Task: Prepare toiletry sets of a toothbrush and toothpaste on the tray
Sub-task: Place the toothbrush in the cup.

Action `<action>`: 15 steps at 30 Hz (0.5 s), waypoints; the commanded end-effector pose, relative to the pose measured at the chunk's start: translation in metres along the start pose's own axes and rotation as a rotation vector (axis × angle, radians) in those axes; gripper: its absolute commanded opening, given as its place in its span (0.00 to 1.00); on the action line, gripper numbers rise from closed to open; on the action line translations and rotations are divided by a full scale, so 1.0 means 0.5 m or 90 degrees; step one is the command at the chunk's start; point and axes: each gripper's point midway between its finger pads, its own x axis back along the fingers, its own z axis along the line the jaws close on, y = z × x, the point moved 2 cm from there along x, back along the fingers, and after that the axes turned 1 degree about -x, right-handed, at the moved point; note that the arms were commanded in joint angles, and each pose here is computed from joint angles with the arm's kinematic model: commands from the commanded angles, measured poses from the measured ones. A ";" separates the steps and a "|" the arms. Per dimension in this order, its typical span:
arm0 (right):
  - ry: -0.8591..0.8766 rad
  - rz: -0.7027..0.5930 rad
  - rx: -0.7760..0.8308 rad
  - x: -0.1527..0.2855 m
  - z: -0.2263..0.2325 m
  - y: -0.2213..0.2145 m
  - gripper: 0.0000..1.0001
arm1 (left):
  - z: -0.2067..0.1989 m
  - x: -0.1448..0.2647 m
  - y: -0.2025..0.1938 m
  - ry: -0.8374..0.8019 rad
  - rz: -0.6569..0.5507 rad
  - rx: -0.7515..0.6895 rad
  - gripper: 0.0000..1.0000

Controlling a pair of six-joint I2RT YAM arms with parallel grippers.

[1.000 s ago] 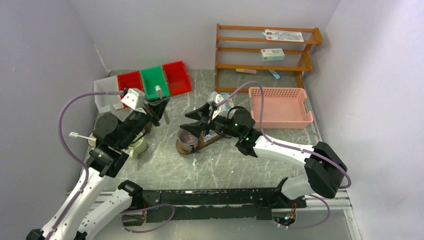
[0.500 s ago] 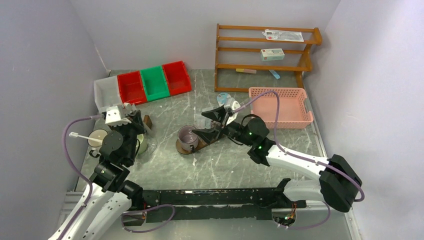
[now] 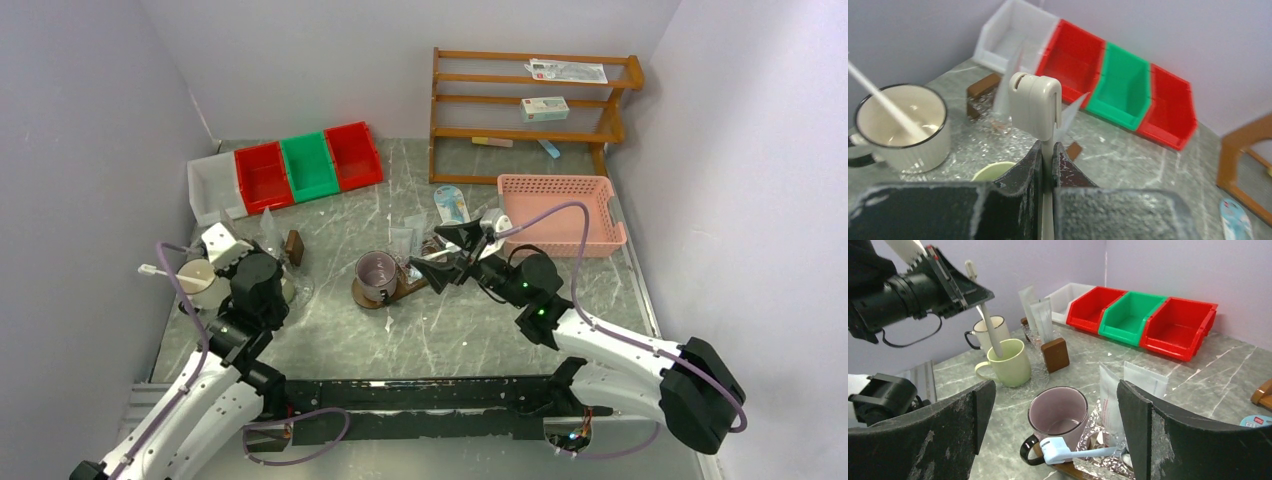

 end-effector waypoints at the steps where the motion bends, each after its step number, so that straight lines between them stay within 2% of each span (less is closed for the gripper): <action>1: -0.025 -0.031 0.022 0.010 -0.015 0.023 0.96 | 0.072 -0.011 -0.002 0.146 -0.062 0.050 0.05; 6: -0.037 -0.031 0.028 0.017 -0.026 0.025 0.97 | 0.090 -0.028 0.013 0.178 -0.088 0.058 0.05; 15: -0.043 -0.027 0.035 0.021 -0.032 0.021 0.97 | 0.128 -0.083 -0.033 0.211 -0.039 0.083 0.05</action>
